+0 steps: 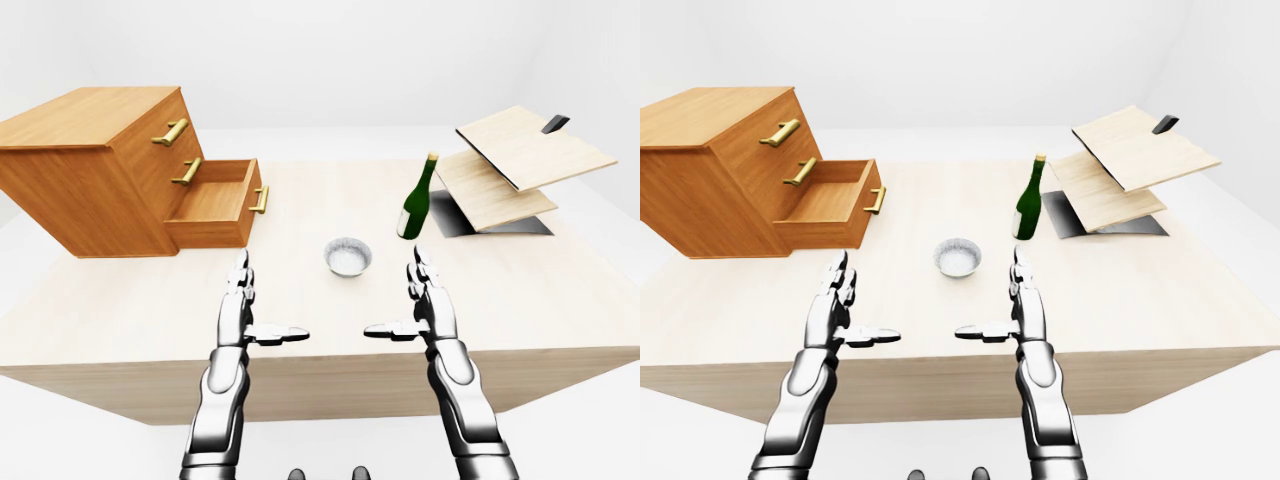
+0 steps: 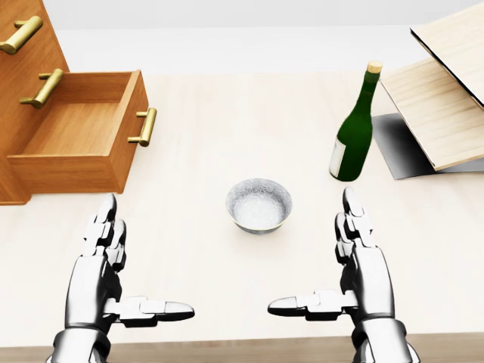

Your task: Close the bottom drawer of the cabinet.

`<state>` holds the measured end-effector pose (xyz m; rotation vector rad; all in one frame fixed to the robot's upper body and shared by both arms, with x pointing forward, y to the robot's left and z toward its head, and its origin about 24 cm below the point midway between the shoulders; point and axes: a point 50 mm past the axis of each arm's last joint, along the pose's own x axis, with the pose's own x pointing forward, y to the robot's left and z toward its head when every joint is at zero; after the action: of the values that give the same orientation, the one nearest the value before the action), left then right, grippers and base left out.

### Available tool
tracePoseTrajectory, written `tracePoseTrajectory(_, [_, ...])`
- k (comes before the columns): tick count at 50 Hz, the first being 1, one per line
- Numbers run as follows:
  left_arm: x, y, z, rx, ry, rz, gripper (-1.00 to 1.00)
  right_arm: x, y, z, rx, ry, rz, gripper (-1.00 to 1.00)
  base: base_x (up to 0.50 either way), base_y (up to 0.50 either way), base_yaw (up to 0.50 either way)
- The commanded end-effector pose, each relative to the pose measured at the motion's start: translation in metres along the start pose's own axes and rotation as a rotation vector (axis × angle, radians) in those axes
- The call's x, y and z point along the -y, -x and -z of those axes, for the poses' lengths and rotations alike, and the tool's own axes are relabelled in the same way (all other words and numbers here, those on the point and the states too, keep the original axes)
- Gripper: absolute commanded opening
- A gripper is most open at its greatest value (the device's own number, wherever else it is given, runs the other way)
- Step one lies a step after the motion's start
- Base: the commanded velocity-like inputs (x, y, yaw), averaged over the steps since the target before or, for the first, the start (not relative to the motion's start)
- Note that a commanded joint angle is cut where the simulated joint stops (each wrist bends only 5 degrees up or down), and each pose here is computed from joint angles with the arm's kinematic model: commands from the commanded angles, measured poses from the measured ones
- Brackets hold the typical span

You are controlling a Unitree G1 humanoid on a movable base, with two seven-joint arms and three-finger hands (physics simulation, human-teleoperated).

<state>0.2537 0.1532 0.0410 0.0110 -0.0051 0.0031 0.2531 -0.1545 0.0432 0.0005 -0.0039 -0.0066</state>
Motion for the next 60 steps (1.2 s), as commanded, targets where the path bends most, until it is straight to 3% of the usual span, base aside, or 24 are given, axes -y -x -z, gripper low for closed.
tracePoseTrajectory(1, [-0.009,0.000,-0.001,0.015,-0.031,-0.012,1.00,0.008,0.003,-0.007,0.013,0.004,0.009,1.00,0.00,0.00,0.00])
tracePoseTrajectory(9, [-0.007,0.001,-0.002,0.014,-0.020,-0.001,1.00,0.010,0.004,-0.012,0.028,0.007,0.021,1.00,0.00,0.00,0.00])
tracePoseTrajectory(13, [-0.008,0.000,-0.001,0.011,-0.019,-0.006,1.00,0.019,0.006,-0.030,0.080,0.004,0.068,1.00,0.00,0.00,0.00])
tracePoseTrajectory(16, [-0.008,0.001,-0.002,0.012,-0.021,-0.006,1.00,0.038,0.012,-0.064,0.226,-0.014,0.161,1.00,0.00,0.00,0.00])
tracePoseTrajectory(23, [-0.007,0.001,-0.001,0.012,-0.025,-0.004,1.00,0.067,0.033,-0.110,0.443,-0.089,0.366,1.00,0.00,0.00,0.00])
tracePoseTrajectory(29, [-0.007,0.001,0.000,0.011,-0.024,-0.005,1.00,0.088,0.051,-0.139,0.593,-0.133,0.457,1.00,0.00,0.00,0.00])
tracePoseTrajectory(48, [-0.007,0.000,0.001,0.009,-0.024,-0.003,1.00,0.089,0.050,-0.139,0.587,-0.131,0.457,1.00,0.00,0.00,0.00])
tracePoseTrajectory(60, [-0.006,0.000,0.003,0.002,-0.021,-0.001,1.00,0.086,0.048,-0.137,0.576,-0.118,0.438,1.00,0.35,0.00,0.00])
